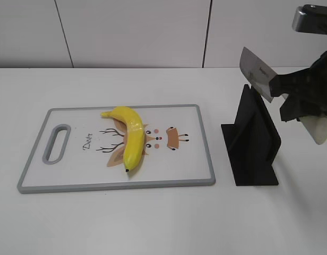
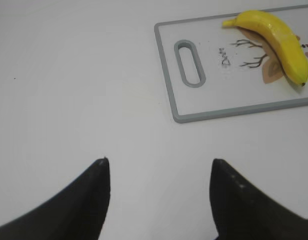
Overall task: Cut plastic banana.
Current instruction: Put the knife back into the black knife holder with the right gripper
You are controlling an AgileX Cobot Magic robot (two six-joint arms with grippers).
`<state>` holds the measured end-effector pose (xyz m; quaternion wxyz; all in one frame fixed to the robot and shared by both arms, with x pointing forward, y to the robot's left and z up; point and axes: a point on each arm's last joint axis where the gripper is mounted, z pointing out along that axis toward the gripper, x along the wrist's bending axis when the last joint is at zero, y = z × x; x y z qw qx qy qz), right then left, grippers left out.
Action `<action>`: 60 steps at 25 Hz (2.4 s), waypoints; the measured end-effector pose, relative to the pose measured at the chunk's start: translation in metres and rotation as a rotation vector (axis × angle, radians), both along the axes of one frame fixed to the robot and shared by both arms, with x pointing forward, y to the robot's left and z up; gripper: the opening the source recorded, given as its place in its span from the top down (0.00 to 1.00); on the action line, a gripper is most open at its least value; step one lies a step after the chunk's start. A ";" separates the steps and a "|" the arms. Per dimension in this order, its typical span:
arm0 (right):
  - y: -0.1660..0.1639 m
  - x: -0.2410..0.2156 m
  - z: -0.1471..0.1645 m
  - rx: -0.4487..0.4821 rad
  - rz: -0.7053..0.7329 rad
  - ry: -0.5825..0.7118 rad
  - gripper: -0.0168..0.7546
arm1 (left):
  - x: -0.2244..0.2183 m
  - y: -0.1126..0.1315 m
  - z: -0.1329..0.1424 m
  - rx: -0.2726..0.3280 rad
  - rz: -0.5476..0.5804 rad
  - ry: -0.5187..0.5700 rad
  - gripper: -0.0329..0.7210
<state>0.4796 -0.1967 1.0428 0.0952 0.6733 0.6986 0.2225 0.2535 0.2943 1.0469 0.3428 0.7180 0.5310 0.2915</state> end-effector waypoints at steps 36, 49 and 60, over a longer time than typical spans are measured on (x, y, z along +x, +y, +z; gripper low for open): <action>0.005 0.011 -0.030 -0.035 -0.026 0.127 0.76 | -0.021 0.004 0.000 -0.016 0.003 -0.130 0.19; 0.005 0.011 -0.029 -0.045 0.007 0.119 0.14 | -0.021 0.004 0.000 -0.015 0.003 -0.130 0.19; -0.011 -0.040 0.045 -0.018 0.269 -0.220 0.15 | -0.021 0.004 0.000 -0.013 0.005 -0.131 0.19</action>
